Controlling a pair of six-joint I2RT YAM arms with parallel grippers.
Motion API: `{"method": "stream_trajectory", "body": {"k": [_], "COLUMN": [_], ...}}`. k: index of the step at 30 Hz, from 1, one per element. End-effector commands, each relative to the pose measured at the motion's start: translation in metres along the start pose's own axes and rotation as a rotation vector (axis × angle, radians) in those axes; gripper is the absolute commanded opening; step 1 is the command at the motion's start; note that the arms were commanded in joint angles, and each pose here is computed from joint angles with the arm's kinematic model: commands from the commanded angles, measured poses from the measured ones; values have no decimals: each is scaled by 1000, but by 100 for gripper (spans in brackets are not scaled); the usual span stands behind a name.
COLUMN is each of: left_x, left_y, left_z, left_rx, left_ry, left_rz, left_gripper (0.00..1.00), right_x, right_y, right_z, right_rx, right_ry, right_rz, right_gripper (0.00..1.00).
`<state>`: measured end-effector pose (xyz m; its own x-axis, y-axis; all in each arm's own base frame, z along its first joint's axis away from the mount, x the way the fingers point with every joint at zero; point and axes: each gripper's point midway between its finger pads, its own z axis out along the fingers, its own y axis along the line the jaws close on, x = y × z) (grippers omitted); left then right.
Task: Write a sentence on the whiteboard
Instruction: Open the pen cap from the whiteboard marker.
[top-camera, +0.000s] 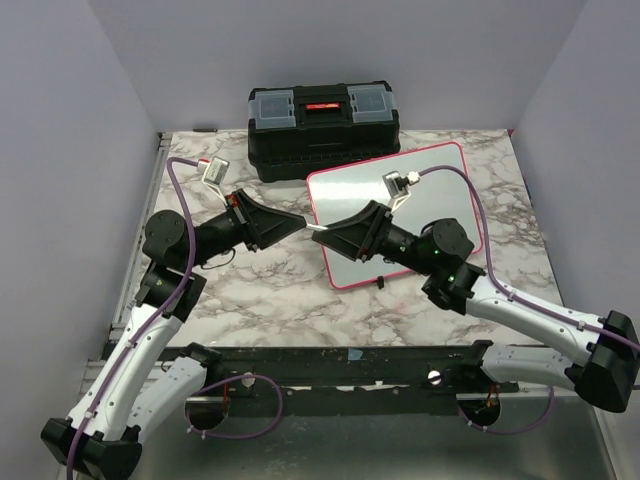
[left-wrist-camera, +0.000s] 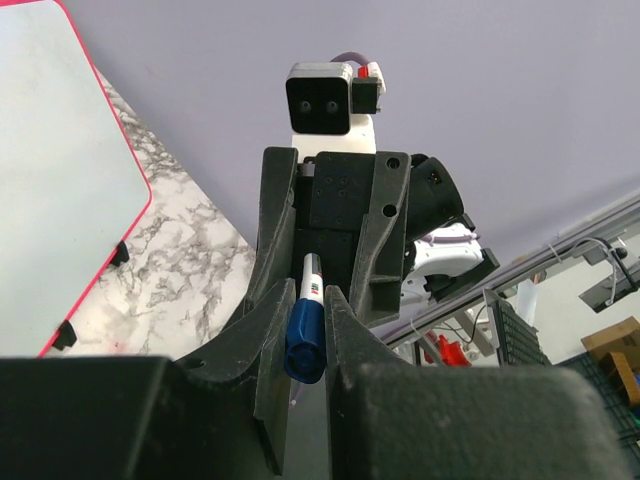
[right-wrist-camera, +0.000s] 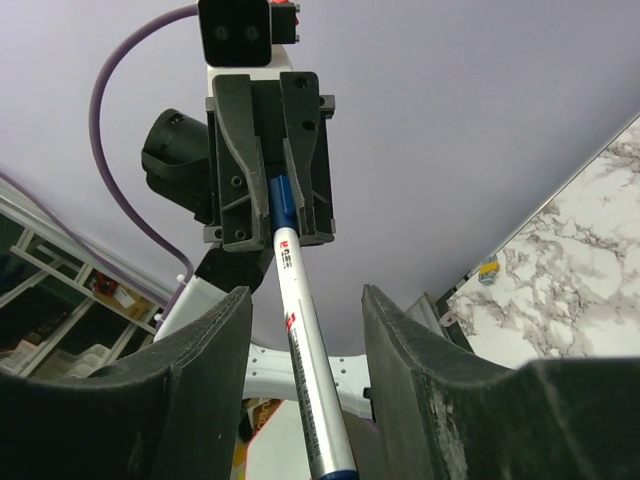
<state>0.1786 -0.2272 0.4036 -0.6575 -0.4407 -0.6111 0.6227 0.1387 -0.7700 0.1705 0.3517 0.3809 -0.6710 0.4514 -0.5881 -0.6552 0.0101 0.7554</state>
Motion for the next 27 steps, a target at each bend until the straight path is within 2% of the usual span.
{"method": "stream_trajectory", "body": {"k": [1,10,27], "left_x": [-7,-5,-2], "left_y": [-4,-4,9], "left_z": [1,-3,0], "left_rx": [18,-6,-35], "left_ry": [-31,-33,-17], "left_rz": [17,26,30], "left_gripper": [0,0,0], "right_x": [-14,-23,-18], "right_y": [24,25,23], "right_z": [4,4,12], "right_rx": [-85,-79,-90], "right_ry": [-22,-49,-13], "right_rz": [-19,-24,-13], "right_gripper": [50,49,33]}}
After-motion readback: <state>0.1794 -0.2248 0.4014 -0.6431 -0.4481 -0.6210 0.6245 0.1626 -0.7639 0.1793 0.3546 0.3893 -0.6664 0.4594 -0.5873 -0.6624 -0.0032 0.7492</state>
